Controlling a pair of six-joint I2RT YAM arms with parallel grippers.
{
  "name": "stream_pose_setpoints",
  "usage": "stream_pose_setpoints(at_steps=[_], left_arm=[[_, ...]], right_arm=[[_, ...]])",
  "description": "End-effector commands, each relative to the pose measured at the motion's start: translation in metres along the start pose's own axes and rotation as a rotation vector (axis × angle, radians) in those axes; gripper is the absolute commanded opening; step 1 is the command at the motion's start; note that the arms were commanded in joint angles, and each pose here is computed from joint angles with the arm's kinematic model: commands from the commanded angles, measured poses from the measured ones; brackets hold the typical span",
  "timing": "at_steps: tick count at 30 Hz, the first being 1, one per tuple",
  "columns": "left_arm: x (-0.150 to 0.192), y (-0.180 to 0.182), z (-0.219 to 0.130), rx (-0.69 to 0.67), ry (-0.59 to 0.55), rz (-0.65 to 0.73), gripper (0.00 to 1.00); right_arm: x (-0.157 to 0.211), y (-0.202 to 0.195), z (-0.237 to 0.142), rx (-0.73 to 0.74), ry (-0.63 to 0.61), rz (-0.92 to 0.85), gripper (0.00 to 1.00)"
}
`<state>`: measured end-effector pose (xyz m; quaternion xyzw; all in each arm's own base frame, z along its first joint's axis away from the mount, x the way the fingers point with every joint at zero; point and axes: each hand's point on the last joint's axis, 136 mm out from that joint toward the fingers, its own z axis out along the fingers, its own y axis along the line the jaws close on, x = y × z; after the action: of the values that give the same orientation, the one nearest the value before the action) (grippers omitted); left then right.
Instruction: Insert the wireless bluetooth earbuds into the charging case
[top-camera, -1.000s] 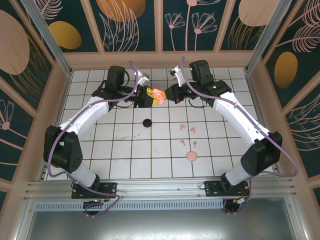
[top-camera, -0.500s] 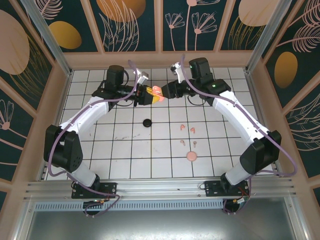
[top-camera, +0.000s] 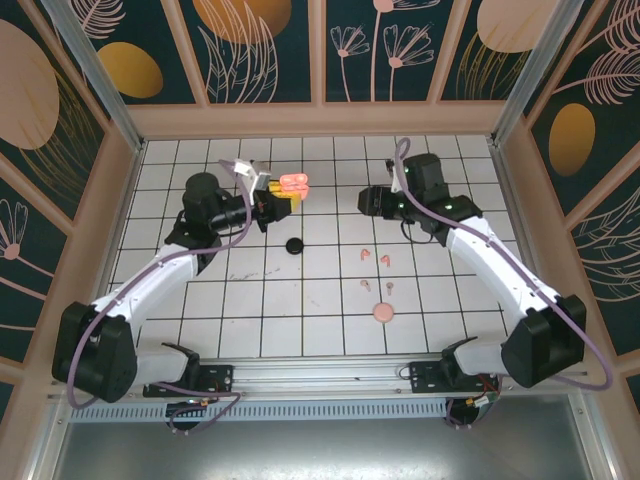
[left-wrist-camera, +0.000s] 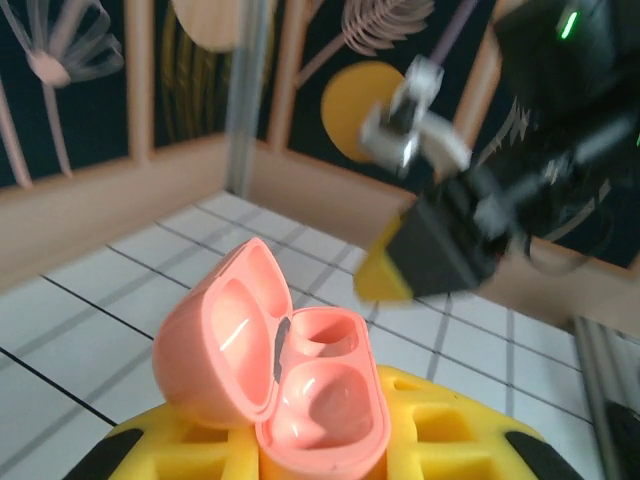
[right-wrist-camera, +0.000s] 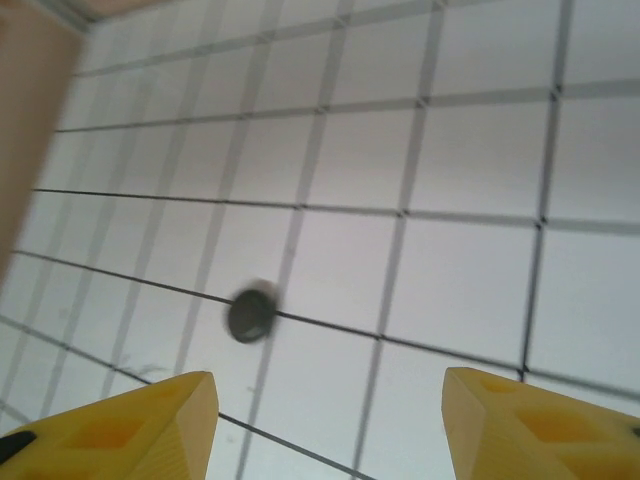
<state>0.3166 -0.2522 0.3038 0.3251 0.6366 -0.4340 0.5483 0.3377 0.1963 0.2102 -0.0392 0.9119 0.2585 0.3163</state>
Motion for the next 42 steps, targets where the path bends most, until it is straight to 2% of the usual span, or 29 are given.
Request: stream_pose_setpoints(at_steps=[1,5,8,21,42], left_arm=[[-0.033,0.004,-0.013,-0.11,-0.182,0.156,0.0],[-0.029,-0.005,-0.029,-0.177,-0.276,0.358,0.0],[-0.026,-0.006,-0.034,-0.217,-0.301,0.415,0.0],[-0.024,0.001,-0.039,-0.286,-0.381,0.39,0.0],[-0.014,0.002,-0.039,-0.281,-0.369,0.353,0.0]], right_arm=[[0.027,-0.037,0.027,0.181,0.038,0.141,0.6],[0.053,-0.055,0.051,0.294,0.092,0.191,0.6],[0.068,-0.064,0.067,0.362,0.128,0.211,0.59],[0.098,-0.069,0.102,0.535,0.176,0.222,0.55],[0.113,-0.069,0.131,0.514,0.217,0.268,0.43]])
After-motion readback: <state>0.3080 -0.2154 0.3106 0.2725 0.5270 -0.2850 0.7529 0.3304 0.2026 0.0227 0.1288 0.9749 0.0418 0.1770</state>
